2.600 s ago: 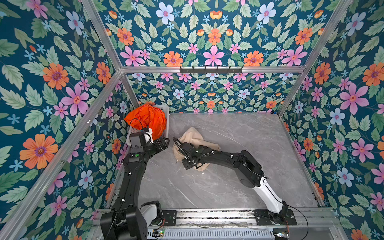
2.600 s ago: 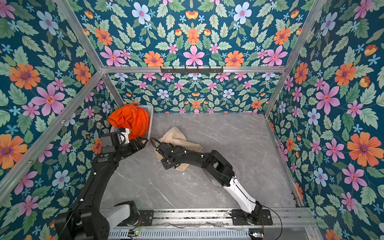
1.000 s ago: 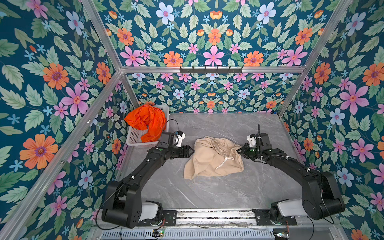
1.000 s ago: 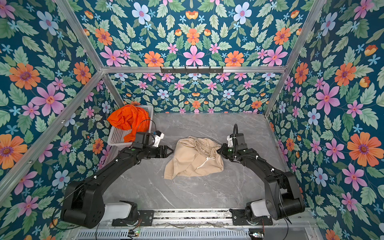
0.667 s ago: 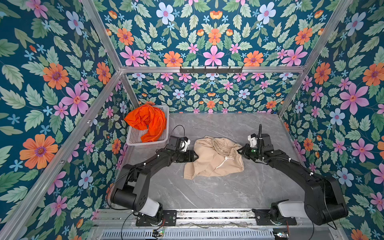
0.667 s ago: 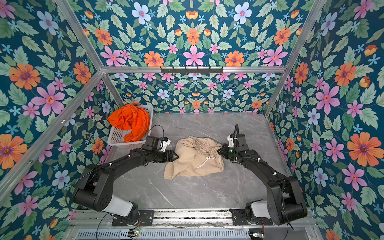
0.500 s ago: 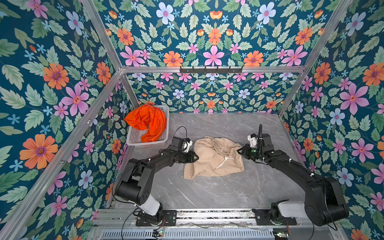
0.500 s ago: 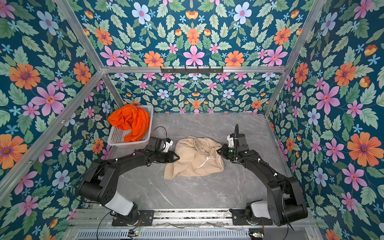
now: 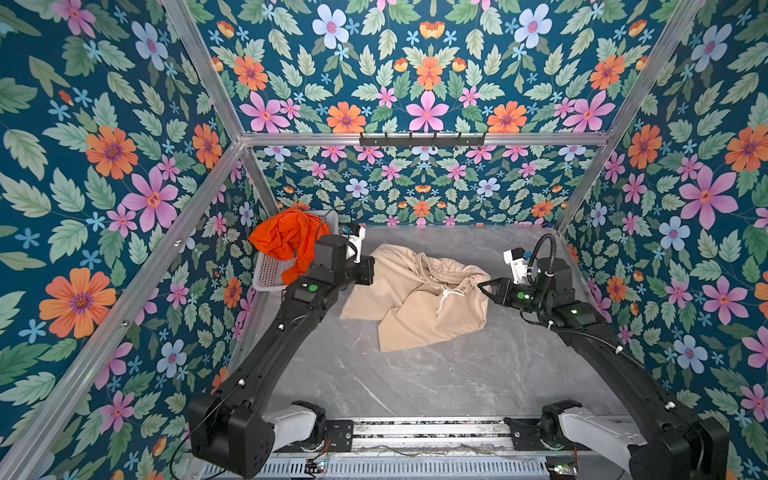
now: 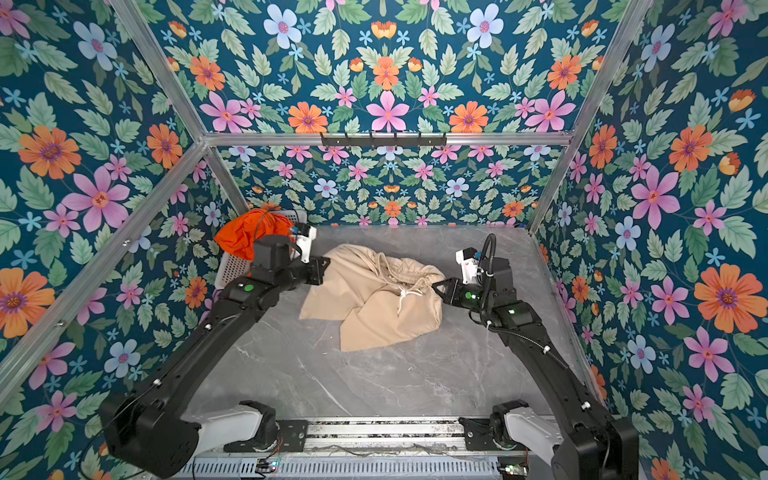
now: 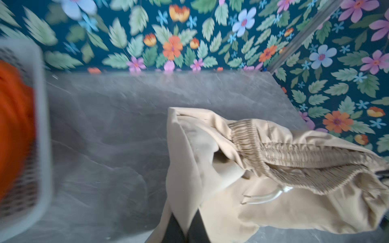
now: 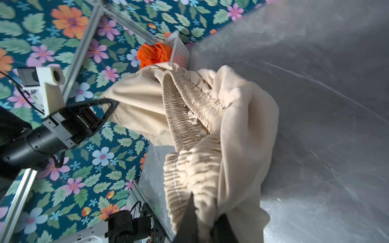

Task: Fold and stack the shorts

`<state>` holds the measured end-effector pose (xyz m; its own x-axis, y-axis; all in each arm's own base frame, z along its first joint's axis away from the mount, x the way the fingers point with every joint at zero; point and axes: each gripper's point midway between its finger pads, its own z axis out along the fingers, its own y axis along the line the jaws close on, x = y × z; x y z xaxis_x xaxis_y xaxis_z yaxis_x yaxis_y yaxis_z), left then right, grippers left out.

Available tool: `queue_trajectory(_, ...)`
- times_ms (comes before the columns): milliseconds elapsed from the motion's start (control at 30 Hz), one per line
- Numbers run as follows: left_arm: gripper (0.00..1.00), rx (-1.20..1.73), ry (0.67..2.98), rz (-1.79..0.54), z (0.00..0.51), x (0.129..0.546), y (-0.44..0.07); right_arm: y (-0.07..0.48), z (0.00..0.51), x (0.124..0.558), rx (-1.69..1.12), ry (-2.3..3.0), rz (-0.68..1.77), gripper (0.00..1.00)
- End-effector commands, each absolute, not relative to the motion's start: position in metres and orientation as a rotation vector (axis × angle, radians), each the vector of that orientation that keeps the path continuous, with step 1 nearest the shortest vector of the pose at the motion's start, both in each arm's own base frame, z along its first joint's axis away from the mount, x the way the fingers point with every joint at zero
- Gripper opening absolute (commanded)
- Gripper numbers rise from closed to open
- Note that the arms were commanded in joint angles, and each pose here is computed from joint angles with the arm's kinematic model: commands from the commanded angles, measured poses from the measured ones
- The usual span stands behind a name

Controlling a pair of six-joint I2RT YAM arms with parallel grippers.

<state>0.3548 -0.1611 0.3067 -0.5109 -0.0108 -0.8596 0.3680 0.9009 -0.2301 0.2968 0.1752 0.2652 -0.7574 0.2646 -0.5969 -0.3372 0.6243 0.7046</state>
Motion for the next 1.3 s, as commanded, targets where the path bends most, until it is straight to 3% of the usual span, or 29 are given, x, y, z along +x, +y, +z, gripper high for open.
queue_trajectory(0, 0.00, 0.224, 2.039, -0.149, 0.341, 0.346, -0.111, 0.190, 0.297, 0.273, -0.258, 2.102, 1.142, 0.00)
queue_trajectory(267, 0.00, 0.210, 1.791, 0.136, 0.474, 0.324, -0.064, 0.253, 0.395, 0.191, -0.725, 1.839, 1.331, 0.00)
queue_trajectory(433, 0.00, 0.250, 1.758, 0.264, 0.500, 0.349, -0.063, 0.258, 0.416, 0.181, -0.684, 1.782, 1.461, 0.00)
queue_trajectory(667, 0.00, 0.411, 1.791, 0.254, 0.461, 0.454, -0.118, 0.230, 0.336, 0.259, -0.021, 1.983, 1.536, 0.00)
queue_trajectory(800, 0.00, 0.493, 1.854, 0.140, 0.405, 0.522, -0.166, 0.183, 0.257, 0.295, 0.380, 2.088, 1.366, 0.00)
queue_trajectory(967, 0.00, 0.556, 1.907, -0.021, 0.327, 0.581, -0.231, 0.142, 0.181, 0.308, 0.651, 2.166, 1.196, 0.00)
queue_trajectory(1067, 0.24, 0.573, 1.927, -0.103, 0.289, 0.599, -0.264, 0.120, 0.144, 0.310, 0.769, 2.206, 1.090, 0.00)
queue_trajectory(1100, 0.32, 0.570, 1.933, -0.124, 0.283, 0.601, -0.269, 0.113, 0.135, 0.310, 0.801, 2.217, 1.049, 0.03)
queue_trajectory(1167, 0.52, 0.558, 1.946, -0.160, 0.279, 0.600, -0.273, 0.100, 0.118, 0.307, 0.838, 2.263, 0.943, 0.28)
queue_trajectory(1267, 0.58, 0.537, 1.966, -0.151, 0.291, 0.584, -0.262, 0.087, 0.111, 0.297, 0.812, 2.366, 0.788, 0.59)
